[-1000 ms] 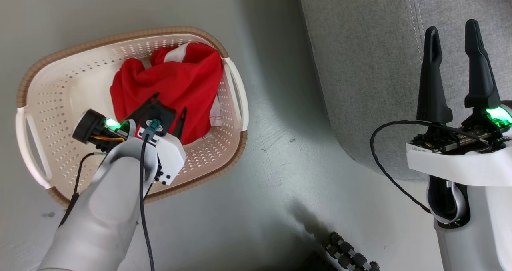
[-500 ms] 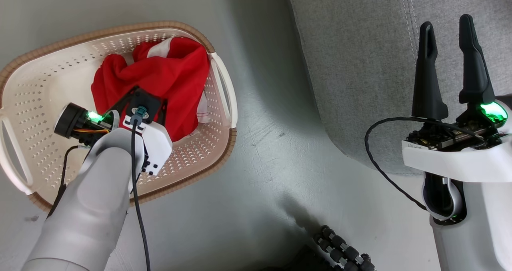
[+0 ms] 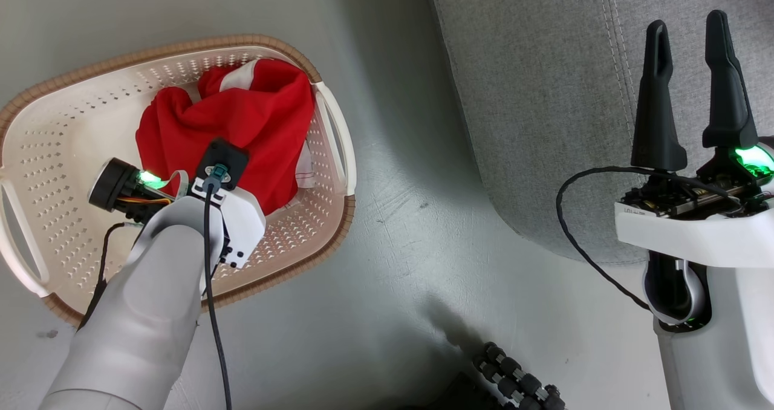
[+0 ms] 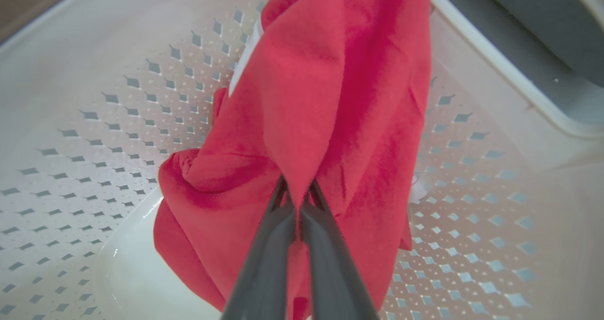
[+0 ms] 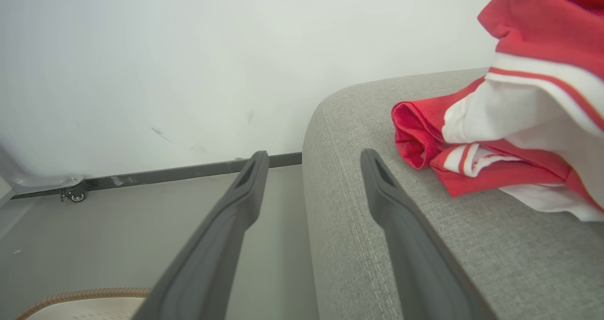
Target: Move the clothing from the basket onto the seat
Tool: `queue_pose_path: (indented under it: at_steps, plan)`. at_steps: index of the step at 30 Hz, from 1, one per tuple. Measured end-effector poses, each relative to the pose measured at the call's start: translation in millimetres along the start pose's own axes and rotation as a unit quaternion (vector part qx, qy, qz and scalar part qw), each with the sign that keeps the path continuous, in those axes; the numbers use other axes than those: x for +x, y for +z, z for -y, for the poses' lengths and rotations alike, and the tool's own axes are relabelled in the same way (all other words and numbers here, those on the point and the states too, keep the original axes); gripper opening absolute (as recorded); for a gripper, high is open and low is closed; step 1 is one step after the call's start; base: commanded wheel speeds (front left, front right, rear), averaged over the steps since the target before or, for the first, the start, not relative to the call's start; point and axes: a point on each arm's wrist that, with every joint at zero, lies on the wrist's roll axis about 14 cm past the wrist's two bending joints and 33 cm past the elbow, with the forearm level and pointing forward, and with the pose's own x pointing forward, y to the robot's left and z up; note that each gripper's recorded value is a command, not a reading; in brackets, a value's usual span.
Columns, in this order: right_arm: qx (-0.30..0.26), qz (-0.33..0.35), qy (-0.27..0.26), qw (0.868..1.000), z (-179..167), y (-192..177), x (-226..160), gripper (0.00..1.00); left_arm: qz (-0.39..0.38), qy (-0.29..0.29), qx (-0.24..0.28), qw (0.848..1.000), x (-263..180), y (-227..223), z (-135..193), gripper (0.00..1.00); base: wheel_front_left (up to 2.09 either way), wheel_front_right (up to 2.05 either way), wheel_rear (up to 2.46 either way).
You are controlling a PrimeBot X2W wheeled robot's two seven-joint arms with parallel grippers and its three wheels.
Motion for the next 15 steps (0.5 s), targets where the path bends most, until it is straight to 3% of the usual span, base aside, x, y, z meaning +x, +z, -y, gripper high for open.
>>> queue_pose_path:
  at_steps: [15]
  plan:
    - [0.017,0.023,0.008,1.000,-6.6,15.0,6.2,1.00,0.047,0.029,0.016,0.998,-11.4,26.9,-22.5,0.00,0.00,0.00,0.00]
